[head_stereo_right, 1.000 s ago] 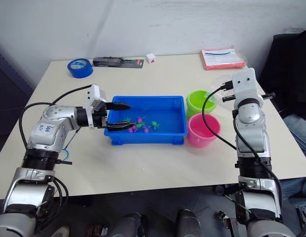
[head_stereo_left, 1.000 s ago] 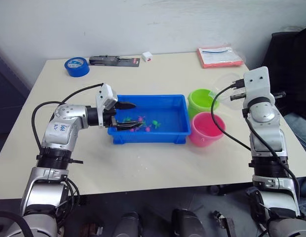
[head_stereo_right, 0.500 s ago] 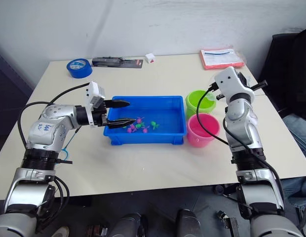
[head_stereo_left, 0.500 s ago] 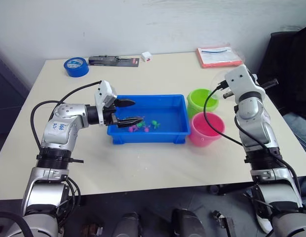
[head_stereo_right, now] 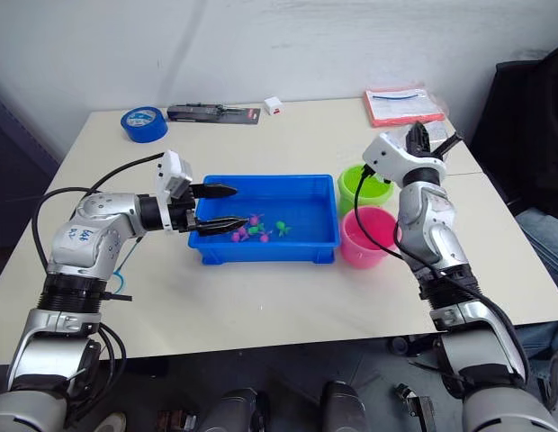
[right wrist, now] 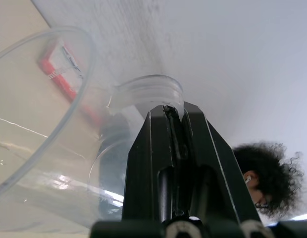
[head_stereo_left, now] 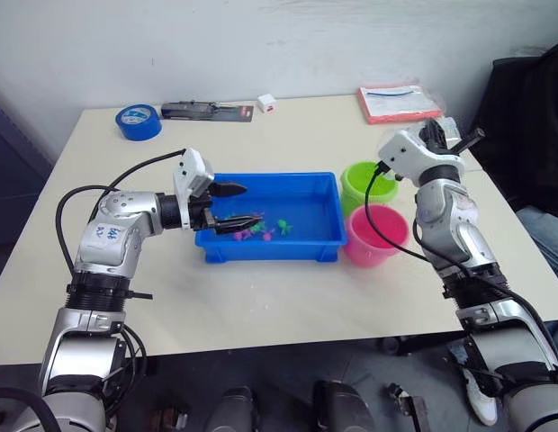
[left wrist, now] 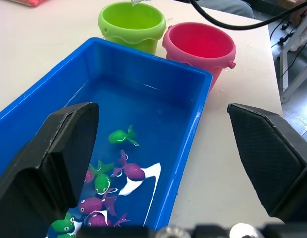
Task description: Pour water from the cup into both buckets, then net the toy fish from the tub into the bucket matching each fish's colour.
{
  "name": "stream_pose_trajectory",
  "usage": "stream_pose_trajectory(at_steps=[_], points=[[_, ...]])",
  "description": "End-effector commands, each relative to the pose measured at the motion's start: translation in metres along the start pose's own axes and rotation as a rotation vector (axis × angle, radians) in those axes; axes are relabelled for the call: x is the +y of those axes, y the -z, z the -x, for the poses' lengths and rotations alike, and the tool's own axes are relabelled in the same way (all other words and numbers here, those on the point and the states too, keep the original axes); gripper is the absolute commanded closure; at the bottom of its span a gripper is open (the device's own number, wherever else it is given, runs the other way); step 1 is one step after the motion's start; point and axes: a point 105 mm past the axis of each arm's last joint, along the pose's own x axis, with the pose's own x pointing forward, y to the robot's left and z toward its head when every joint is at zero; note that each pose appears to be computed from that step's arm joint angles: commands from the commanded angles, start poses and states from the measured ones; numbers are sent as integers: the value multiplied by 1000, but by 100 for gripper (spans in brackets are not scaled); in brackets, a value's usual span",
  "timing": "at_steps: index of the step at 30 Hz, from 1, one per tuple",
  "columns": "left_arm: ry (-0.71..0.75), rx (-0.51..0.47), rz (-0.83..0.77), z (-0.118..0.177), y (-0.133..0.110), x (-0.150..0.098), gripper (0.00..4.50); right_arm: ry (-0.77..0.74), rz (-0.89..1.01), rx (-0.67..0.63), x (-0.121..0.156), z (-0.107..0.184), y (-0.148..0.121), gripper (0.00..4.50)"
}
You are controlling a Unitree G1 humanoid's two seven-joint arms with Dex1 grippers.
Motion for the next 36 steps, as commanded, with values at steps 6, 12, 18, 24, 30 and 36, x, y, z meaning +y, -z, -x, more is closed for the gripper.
stream_pose_trajectory(at_steps=[6, 12, 18, 24, 30, 36], points=[[-4, -41, -33, 5, -13, -4, 0, 91, 147, -132, -20, -3, -23, 389], [-3, -40, -33, 5, -13, -4, 0, 101, 187, -153, -20, -3, -25, 389], [-3, -37, -34, 6, -12, -4, 0, 102, 201, -164, -19, -2, -26, 389], [-3, -33, -38, 6, -11, -5, 0, 93, 45, -69, -18, -4, -13, 389], [-1, -32, -38, 6, -10, -6, 0, 98, -475, 171, -22, -2, 32, 389], [4, -32, -38, 4, -10, -5, 0, 172, -941, 345, -27, 14, 81, 389]])
